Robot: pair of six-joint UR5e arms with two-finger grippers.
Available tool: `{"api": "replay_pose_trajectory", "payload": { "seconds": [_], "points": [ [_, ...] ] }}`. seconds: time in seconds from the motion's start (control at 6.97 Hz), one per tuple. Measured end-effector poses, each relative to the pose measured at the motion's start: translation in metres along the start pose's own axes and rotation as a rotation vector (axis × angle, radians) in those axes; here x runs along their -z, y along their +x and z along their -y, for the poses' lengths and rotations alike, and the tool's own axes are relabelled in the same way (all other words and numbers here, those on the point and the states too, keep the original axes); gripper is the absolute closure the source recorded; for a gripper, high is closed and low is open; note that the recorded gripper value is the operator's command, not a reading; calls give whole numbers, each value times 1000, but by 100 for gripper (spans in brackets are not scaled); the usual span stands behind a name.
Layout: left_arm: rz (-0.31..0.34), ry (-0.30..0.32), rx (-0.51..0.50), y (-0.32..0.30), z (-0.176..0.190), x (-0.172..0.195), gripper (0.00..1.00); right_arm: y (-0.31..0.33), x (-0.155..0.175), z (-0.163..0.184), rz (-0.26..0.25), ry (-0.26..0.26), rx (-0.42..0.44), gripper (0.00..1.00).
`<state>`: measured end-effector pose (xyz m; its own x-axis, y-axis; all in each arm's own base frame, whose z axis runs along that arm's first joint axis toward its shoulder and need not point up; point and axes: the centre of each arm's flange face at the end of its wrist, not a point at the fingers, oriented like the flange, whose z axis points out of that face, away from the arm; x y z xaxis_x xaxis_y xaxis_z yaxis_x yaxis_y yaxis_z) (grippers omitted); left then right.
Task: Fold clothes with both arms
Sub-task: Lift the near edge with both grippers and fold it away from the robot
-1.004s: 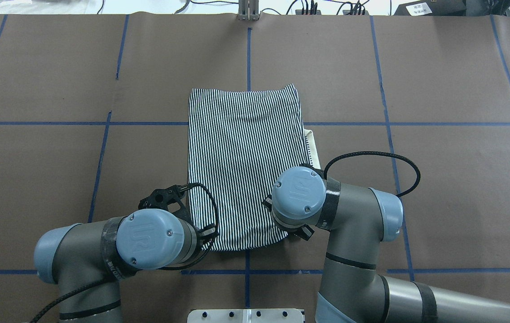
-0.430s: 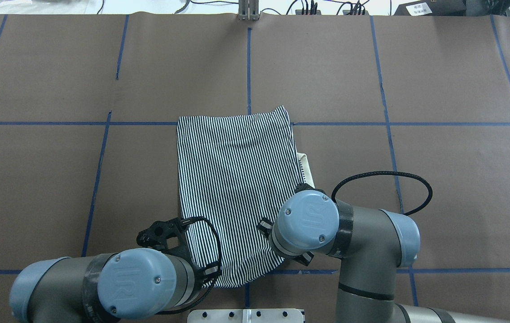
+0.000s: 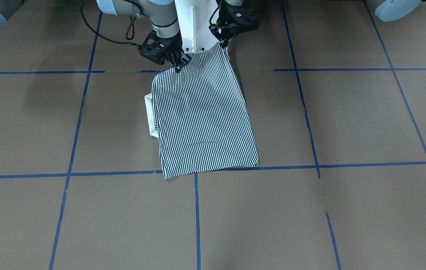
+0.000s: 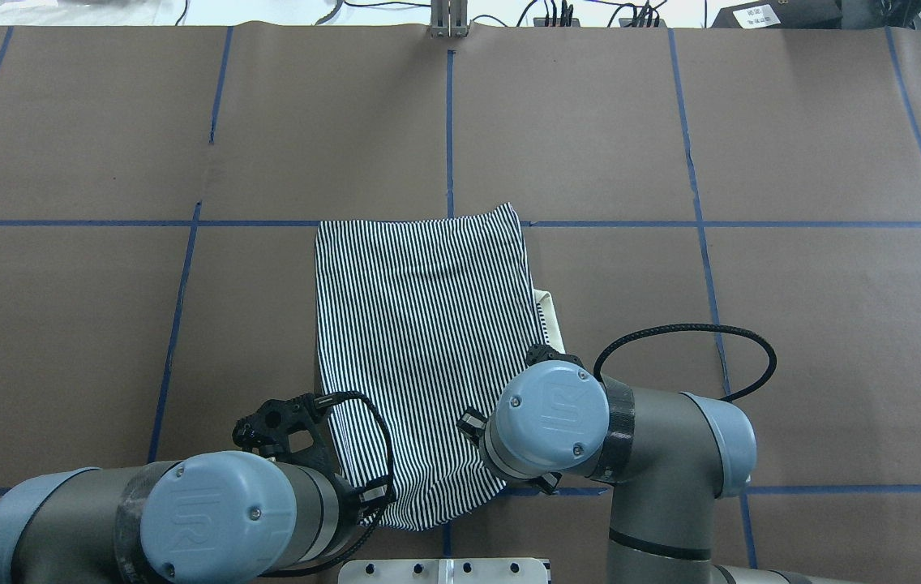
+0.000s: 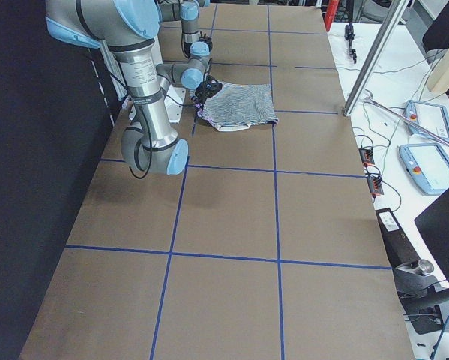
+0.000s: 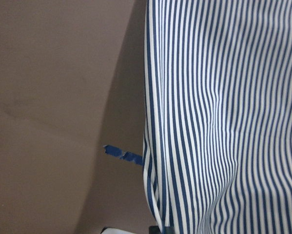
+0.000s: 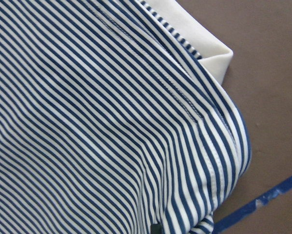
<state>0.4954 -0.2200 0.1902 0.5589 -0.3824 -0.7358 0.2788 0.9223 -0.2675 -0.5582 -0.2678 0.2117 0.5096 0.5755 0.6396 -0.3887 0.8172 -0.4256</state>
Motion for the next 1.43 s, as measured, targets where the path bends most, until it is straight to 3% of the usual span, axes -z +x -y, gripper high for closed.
{"api": "replay_pose_trajectory", "payload": {
  "seconds": [0.14, 0.43, 0.86, 1.0, 1.15, 1.29, 1.43],
  "points": [
    [4, 39, 32, 4, 25, -4, 100, -9, 4, 17, 40, 18, 6, 100],
    [-2, 95, 80, 9, 67, -18, 100, -19, -3, 56, 43, 69, 26, 100],
    [-45, 116, 131, 17, 91, -27, 100, -46, -3, 82, 76, 99, 19, 100],
    [-70, 153, 173, 21, 125, -24, 100, -76, -4, 101, 89, 122, 4, 100],
    [-89, 193, 204, 29, 174, -24, 59, -115, -8, 134, 94, 151, 1, 100],
    [-96, 224, 210, 39, 234, -29, 1, -155, -17, 176, 91, 181, 13, 1],
    [-100, 251, 188, 43, 283, -38, 0, -181, -25, 217, 107, 203, 35, 0]
  ]
}}
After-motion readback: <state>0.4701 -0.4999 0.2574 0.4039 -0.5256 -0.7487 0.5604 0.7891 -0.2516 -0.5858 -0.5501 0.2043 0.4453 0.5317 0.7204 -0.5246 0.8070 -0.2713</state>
